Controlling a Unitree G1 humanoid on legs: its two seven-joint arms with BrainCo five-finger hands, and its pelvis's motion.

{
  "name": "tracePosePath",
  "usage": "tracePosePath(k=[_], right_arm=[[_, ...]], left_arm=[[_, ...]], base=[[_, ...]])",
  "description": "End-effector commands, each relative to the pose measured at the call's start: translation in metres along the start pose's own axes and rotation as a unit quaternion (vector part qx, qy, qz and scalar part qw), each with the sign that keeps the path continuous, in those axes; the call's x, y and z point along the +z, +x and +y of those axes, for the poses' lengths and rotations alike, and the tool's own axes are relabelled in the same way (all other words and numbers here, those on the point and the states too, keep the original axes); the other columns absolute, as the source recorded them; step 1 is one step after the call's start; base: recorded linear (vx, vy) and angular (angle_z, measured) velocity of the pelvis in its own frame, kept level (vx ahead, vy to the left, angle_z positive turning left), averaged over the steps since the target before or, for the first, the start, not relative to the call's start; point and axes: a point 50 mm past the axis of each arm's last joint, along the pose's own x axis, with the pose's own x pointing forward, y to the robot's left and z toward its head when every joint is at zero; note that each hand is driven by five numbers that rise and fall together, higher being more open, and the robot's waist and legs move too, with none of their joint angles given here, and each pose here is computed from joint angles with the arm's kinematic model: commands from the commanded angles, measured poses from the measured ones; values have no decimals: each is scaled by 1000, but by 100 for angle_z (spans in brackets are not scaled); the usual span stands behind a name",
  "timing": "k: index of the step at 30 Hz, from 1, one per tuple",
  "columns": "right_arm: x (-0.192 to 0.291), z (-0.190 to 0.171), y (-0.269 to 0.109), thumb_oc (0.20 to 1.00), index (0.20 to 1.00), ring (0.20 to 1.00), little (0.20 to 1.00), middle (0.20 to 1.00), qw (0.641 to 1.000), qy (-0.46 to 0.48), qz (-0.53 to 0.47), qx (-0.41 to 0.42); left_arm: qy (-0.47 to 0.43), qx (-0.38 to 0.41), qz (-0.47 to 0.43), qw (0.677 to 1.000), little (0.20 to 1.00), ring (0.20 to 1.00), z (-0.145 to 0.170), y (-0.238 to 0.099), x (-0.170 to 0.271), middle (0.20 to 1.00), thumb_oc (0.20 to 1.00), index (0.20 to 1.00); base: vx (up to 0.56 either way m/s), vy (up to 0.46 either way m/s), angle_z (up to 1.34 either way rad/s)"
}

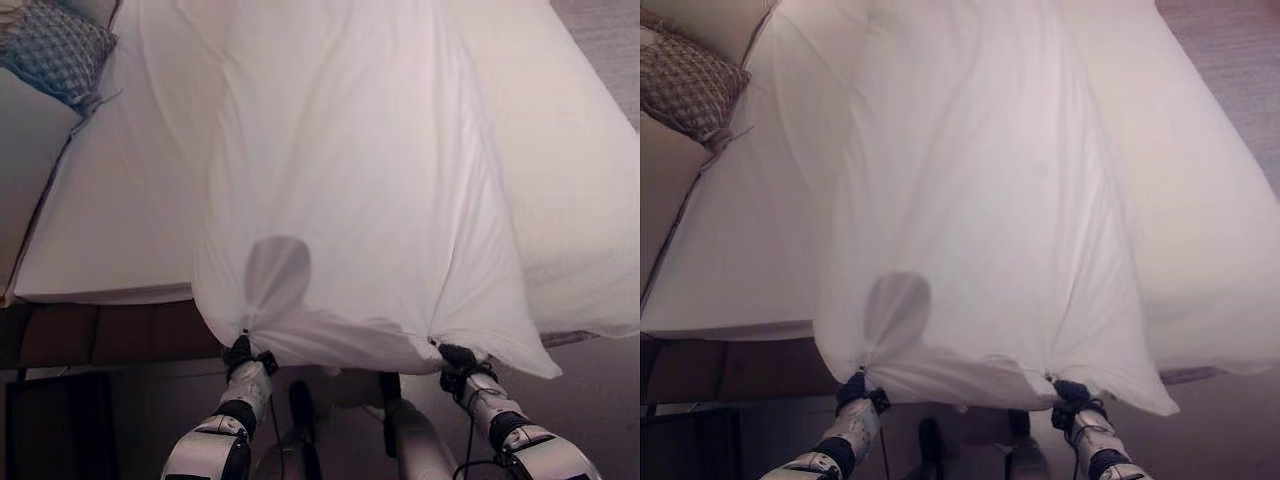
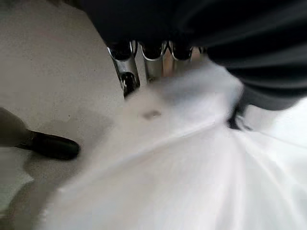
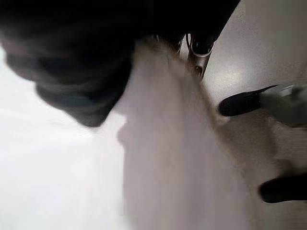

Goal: Make the bed

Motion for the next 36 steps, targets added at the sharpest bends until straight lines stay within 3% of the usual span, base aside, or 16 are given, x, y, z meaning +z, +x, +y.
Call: tracePosePath(k=[1,7,15,19,23,24,29,35,36], right_arm=[[-87,-17,-27,1000,1000,1000,1000,1000,987,-57,150,-8],[-91,-25,-30,1000,1000,1000,1000,1000,986,-66,150,-4],[-92,-39,-36,1000,1000,1000,1000,1000,990,-45,130,3],[-70,-36,-34,1000,1000,1000,1000,1000,995,-65,61,32],[-32,-25,-39,1000,1000,1000,1000,1000,992,-82,-47,89],[-28,-24,-40,1000,1000,1000,1000,1000,990,-80,-56,98],[13,-5,-50,1000,1000,1000,1000,1000,965,-88,-138,204],[52,29,-42,1000,1000,1000,1000,1000,925,-124,-147,329],[52,29,-42,1000,1000,1000,1000,1000,924,-124,-147,329]], left_arm=[[56,171,158,971,1000,1000,86,-1,-83,1000,1000,1000],[64,182,141,971,1000,1000,97,1,-81,1000,1000,1000],[94,42,52,993,1000,1000,91,5,-70,1000,1000,1000],[113,-80,-76,987,1000,1000,62,-9,-38,1000,1000,1000],[245,-251,-190,917,1000,1000,56,-29,-6,1000,1000,1000],[243,-283,-171,912,1000,1000,56,-29,-11,1000,1000,1000],[246,-482,-178,822,1000,1000,28,-54,5,1000,1000,1000],[318,-621,-176,695,1000,1000,-23,-81,25,1000,1000,1000],[318,-621,-177,695,1000,1000,-23,-81,25,1000,1000,1000]], base=[[29,2,5],[33,3,9],[17,-10,4],[10,-17,6],[0,0,0],[0,0,0],[1,1,-1],[-33,-8,-3],[-97,-26,-4]])
